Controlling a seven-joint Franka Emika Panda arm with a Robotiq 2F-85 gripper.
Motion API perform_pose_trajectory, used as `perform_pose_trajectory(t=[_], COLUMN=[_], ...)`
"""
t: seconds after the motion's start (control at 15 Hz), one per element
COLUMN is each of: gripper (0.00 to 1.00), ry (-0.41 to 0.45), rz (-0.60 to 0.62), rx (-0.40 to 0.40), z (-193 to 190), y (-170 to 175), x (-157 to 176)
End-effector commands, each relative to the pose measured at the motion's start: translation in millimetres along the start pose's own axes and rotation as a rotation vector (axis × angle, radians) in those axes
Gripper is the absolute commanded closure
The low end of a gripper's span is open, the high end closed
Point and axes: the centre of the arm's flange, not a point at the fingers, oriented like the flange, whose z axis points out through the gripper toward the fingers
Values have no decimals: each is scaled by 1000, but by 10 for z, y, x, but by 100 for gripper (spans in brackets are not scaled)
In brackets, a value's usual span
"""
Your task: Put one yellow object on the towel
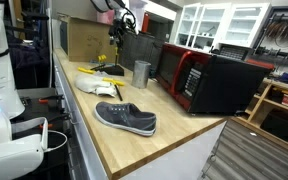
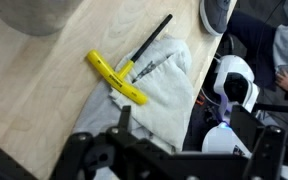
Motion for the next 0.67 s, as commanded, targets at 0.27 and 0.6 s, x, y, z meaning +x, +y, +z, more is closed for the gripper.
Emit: perform_pose_trajectory(t=[0.27, 0.6], gripper=[0, 0], ry=[190, 343], rz=[259, 418], rx=[-250, -418], z=[-508, -783], y=[18, 173], x=[-182, -84])
